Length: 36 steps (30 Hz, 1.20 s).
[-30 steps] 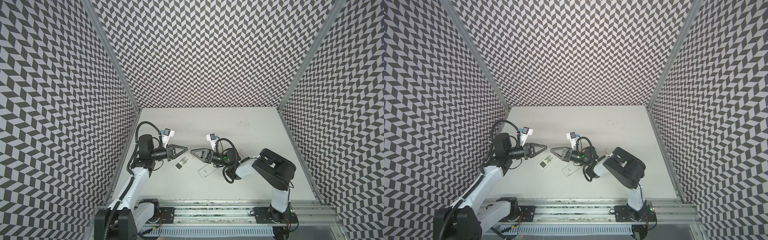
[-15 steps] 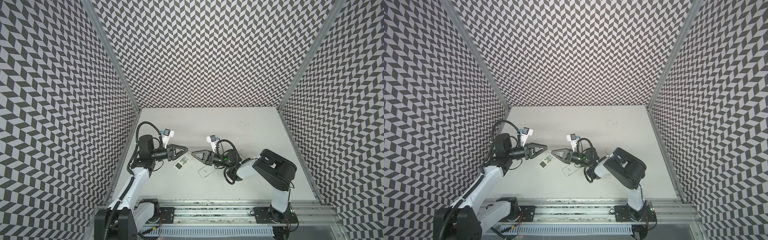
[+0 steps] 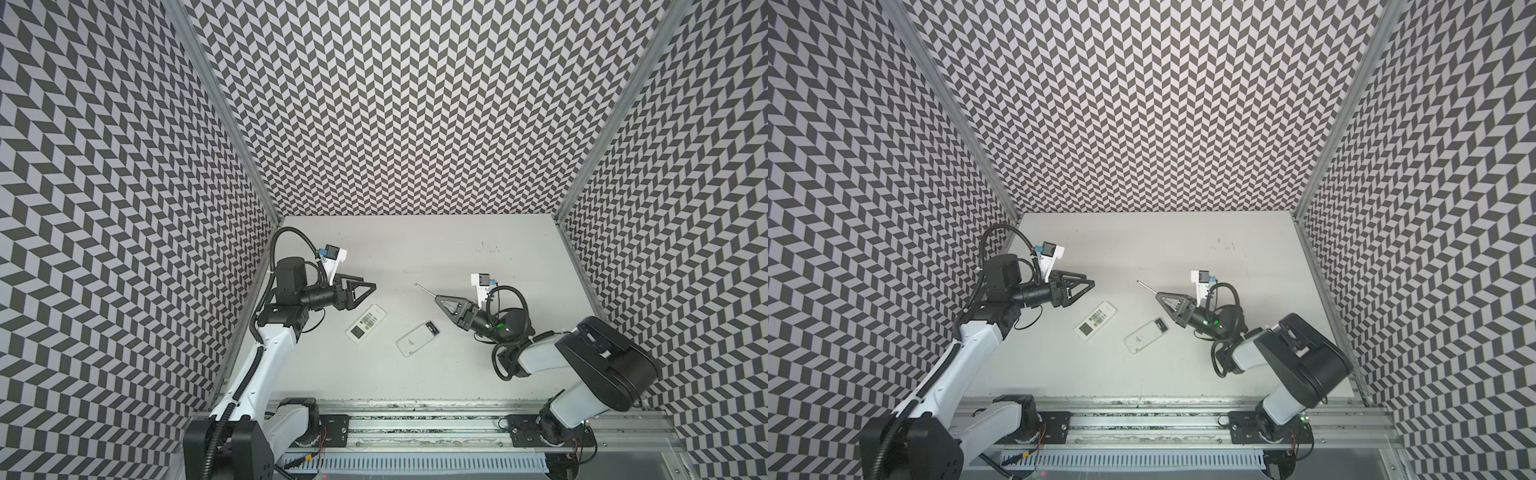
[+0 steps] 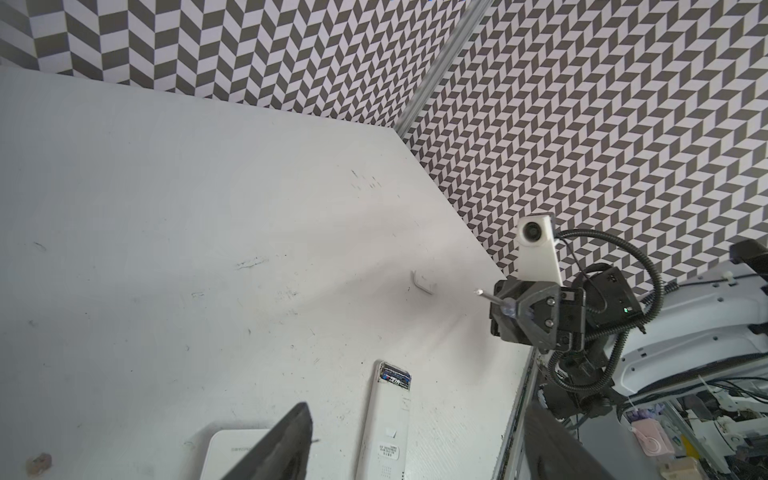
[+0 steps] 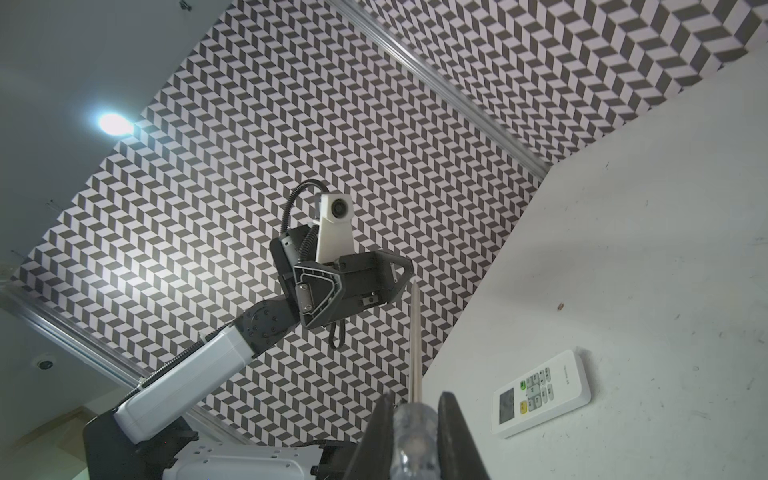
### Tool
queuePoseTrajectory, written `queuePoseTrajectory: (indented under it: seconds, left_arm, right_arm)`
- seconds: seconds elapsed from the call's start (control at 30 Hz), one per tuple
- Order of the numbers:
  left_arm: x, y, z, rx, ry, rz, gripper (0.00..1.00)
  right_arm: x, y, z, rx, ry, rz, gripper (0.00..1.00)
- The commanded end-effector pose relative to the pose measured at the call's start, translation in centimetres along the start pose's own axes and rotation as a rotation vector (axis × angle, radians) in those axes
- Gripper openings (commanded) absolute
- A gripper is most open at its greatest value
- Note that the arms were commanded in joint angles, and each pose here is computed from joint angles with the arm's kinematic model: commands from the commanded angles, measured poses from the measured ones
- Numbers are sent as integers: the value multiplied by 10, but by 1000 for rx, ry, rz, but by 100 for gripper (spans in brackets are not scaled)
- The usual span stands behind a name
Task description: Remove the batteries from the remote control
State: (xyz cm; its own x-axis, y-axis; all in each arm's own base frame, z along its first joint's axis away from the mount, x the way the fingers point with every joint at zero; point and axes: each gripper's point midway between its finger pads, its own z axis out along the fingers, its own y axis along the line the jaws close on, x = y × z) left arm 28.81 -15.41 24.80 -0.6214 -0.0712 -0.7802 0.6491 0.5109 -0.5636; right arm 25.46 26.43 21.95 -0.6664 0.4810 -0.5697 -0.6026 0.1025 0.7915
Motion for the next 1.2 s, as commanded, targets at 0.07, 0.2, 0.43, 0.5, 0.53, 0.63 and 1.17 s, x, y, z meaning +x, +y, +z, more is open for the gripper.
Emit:
queuePoseTrajectory:
  seconds: [0.07,0.2,0.43,0.5,0.53,0.63,1.17]
  left_arm:
    - [4,9,17,-121,92,104,85]
    - [10,7,39,-178,200,214,90]
    - [39,7,86,-216,379,353,99]
    - [55,11,98,-208,434,339,100]
    - [63,14,102,-209,456,338,100]
    - [94,15,121,-205,542,366,100]
    - [198,19,136,-205,781,524,100]
  right_arm:
    - [-29,37,-16,-21,-84,-318,0]
    - [-46,34,-17,144,-69,-467,0]
    - [-79,60,-42,319,-132,-695,0]
    - [-86,69,-52,347,-161,-741,0]
    - [-87,71,-57,362,-166,-757,0]
    - [-92,77,-70,417,-177,-804,0]
    - [-93,68,-89,611,24,-1067,0]
